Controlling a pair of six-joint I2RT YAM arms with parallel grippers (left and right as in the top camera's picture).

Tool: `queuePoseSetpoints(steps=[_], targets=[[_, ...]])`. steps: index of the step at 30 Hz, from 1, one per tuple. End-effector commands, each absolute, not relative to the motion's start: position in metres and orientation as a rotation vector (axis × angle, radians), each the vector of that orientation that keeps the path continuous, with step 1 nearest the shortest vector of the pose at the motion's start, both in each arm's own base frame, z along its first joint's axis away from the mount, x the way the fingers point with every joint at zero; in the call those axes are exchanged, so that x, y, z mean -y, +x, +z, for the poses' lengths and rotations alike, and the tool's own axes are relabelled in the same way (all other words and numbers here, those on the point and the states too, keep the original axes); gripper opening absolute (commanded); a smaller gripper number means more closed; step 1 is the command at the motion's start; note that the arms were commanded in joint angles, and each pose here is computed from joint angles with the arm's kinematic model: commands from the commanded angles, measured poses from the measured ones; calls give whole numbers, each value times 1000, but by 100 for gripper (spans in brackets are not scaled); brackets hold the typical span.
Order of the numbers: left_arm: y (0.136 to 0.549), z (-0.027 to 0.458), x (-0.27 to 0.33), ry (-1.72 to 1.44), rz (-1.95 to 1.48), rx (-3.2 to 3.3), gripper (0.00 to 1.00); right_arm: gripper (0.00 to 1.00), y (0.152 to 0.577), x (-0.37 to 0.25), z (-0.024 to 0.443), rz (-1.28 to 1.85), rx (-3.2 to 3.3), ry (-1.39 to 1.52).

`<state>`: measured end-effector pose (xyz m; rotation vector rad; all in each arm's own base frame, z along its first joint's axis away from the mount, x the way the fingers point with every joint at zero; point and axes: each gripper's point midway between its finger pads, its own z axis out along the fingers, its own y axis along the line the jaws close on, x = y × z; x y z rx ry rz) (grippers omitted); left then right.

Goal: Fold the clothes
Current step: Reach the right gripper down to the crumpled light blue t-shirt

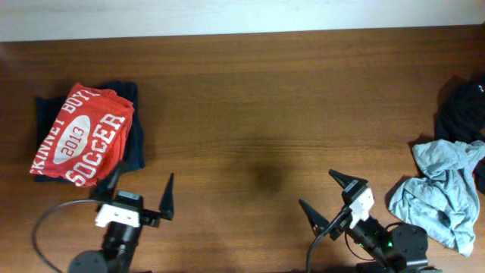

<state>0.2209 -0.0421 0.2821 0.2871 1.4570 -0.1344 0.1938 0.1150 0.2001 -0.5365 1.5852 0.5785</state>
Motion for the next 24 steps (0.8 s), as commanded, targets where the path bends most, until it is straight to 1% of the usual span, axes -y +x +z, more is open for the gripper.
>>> queuePoseSetpoints(steps=[1,9,14,20,24], targets=[[234,301,40,255,-168,-1541,99,99,203,-102,224,552,-1631,-412],[286,330,49,279,-301,-1789,99,99,238,-73,250,424,-1927,-231],[309,352,55,294,-372,-1876,99,99,253,-99,274,603,-1996,-320],[321,345,64,325,-457,-1923,99,98,266,-116,251,759,-2130,-345],[319,343,74,363,-525,-1920,100,99,272,-113,245,747,-2156,-327]])
